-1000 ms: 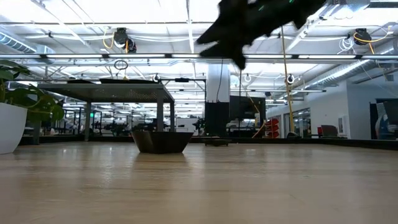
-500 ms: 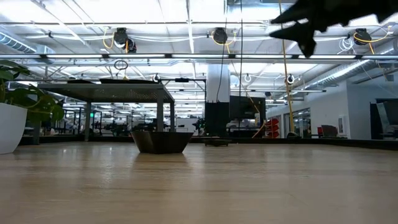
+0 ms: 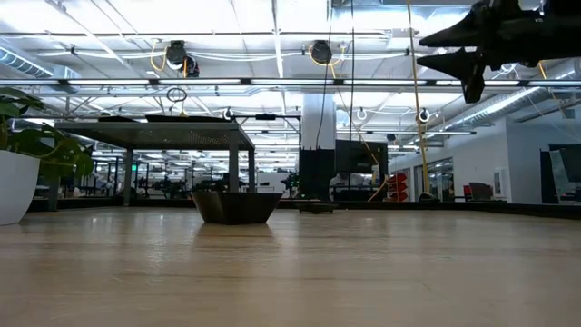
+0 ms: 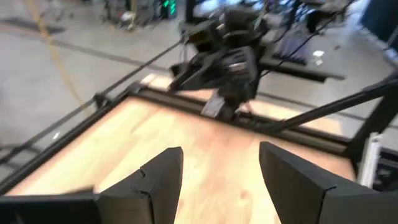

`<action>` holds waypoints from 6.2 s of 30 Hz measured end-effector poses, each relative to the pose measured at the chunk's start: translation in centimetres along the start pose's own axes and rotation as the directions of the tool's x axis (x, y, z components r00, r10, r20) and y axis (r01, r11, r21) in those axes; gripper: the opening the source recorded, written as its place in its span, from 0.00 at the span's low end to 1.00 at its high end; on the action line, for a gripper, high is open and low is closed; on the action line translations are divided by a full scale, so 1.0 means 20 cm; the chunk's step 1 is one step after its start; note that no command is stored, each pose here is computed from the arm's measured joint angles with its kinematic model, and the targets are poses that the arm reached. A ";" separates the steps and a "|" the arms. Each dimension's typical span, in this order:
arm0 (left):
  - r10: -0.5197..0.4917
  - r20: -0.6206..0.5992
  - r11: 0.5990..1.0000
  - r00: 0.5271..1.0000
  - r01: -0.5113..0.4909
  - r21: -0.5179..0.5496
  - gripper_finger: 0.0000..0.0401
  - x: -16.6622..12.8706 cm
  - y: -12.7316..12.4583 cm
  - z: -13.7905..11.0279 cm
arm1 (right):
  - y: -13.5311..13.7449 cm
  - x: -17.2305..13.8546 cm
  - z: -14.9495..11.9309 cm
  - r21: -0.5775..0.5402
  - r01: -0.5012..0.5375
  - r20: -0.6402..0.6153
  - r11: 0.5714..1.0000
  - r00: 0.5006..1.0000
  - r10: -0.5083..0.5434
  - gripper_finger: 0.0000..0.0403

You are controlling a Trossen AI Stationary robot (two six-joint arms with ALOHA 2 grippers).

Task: Pick & Place Mini shaped plates
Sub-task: Stack the distorted square plate on top of the distorted square plate on the shelf

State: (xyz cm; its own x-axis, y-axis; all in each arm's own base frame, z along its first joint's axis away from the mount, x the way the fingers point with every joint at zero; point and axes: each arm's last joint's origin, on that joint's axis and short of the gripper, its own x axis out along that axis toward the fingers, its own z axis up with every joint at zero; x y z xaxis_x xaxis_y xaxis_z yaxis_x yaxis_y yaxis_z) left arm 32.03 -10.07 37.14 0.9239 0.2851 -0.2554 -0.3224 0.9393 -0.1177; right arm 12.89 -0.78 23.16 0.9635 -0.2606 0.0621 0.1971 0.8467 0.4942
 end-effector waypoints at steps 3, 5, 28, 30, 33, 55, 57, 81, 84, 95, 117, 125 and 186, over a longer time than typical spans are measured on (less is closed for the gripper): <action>0.039 -0.058 0.999 0.998 -0.040 -0.011 0.54 0.01 0.04 -0.03 | -0.01 0.00 -0.02 -0.034 0.005 -0.010 0.999 1.000 -0.005 0.33; 0.065 -0.097 0.998 0.993 -0.065 -0.001 0.54 0.02 0.06 -0.04 | -0.02 -0.01 -0.04 -0.067 0.010 -0.020 0.998 1.000 -0.011 0.33; -0.050 -0.669 0.865 0.742 0.368 0.343 0.54 -0.03 0.15 -0.31 | -0.15 -0.04 -0.25 -0.112 0.018 -0.042 0.994 0.999 -0.023 0.33; -0.049 -0.691 0.825 0.721 0.419 0.379 0.54 -0.03 0.15 -0.35 | -0.15 -0.04 -0.26 -0.114 0.021 -0.048 0.993 0.999 -0.026 0.33; -0.033 -0.712 0.785 0.701 0.459 0.415 0.54 -0.03 0.15 -0.40 | -0.15 -0.04 -0.26 -0.114 0.020 -0.051 0.993 0.998 -0.026 0.33; -0.018 -0.656 0.755 0.754 0.441 0.486 0.54 0.08 0.29 -0.84 | -0.16 -0.04 -0.26 -0.120 0.027 -0.056 0.992 0.998 -0.034 0.33; -0.013 -0.649 0.732 0.761 0.450 0.512 0.54 0.09 0.32 -0.88 | -0.16 -0.04 -0.26 -0.120 0.027 -0.056 0.992 0.998 -0.034 0.33; -0.080 -0.682 0.259 0.727 0.676 0.690 0.54 0.25 0.55 -1.11 | -0.16 -0.04 -0.26 -0.121 0.027 -0.057 0.992 0.998 -0.034 0.33; -0.070 -0.667 0.270 0.742 0.658 0.703 0.54 0.27 0.55 -1.12 | -0.16 -0.04 -0.26 -0.121 0.027 -0.057 0.992 0.998 -0.034 0.33; -0.089 -0.675 0.324 0.733 0.662 0.676 0.12 0.27 0.55 -1.13 | -0.16 -0.04 -0.26 -0.122 0.028 -0.059 0.992 0.998 -0.035 0.33; -0.024 -0.296 0.565 0.955 0.258 0.784 0.03 0.31 0.55 -0.51 | -0.16 -0.04 -0.27 -0.122 0.028 -0.060 0.992 0.998 -0.036 0.33; 0.245 -0.066 0.702 0.967 -0.130 0.701 0.04 0.25 0.76 -0.08 | -0.16 -0.04 -0.27 -0.122 0.028 -0.060 0.992 0.998 -0.036 0.33; 0.453 -0.684 0.853 0.571 -0.054 0.519 0.16 -0.26 1.59 -0.16 | -0.16 -0.04 -0.27 -0.122 0.029 -0.062 0.992 0.997 -0.037 0.33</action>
State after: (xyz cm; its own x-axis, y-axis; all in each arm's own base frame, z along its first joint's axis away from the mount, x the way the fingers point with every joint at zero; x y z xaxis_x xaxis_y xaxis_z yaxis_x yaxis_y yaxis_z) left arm 16.26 17.64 31.72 0.2404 0.4577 -0.8560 -0.2179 0.8848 0.4119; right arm 12.51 -0.81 16.91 0.9649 -0.2626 -0.0098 0.2459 0.8892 0.3859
